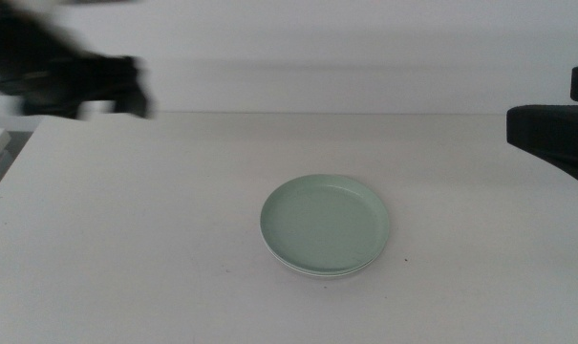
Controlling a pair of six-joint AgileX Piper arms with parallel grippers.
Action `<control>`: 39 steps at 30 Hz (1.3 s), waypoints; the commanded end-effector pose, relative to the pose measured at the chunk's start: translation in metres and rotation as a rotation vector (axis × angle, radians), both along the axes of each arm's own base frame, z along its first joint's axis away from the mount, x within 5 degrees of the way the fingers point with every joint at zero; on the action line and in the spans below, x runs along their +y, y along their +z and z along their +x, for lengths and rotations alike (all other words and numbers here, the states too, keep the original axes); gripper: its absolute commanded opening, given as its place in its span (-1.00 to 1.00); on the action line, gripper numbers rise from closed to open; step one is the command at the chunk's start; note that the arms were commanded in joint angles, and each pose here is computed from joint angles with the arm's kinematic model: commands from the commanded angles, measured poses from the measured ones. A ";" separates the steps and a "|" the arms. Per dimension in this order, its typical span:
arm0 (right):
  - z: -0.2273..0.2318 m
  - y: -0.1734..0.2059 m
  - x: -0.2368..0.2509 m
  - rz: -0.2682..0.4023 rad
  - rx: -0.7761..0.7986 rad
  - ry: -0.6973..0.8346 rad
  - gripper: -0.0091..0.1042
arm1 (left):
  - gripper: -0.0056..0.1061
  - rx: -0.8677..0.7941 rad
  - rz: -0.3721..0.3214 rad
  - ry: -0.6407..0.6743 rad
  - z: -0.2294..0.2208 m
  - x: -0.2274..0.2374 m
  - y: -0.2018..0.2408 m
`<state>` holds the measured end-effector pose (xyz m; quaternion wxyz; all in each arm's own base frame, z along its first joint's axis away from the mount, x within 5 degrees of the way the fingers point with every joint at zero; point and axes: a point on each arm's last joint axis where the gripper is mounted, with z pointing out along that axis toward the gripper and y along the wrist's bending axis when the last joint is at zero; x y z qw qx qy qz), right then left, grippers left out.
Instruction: Stack the three bowls on top of each other.
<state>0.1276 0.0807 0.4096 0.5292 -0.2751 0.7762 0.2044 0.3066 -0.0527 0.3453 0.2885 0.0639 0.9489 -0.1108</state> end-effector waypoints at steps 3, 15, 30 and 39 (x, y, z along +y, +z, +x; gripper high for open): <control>0.000 -0.001 -0.001 0.004 -0.005 -0.006 0.80 | 0.78 -0.253 0.029 0.144 -0.071 0.035 0.016; 0.000 -0.001 -0.001 0.004 -0.005 -0.006 0.80 | 0.78 -0.463 0.034 0.247 -0.143 0.053 0.009; -0.007 -0.040 -0.032 -0.037 -0.139 -0.229 0.80 | 0.78 -0.463 0.040 0.247 -0.143 0.053 0.008; -0.055 -0.144 -0.072 -0.118 -0.237 -0.555 0.80 | 0.78 -0.562 0.012 0.153 -0.194 0.039 -0.038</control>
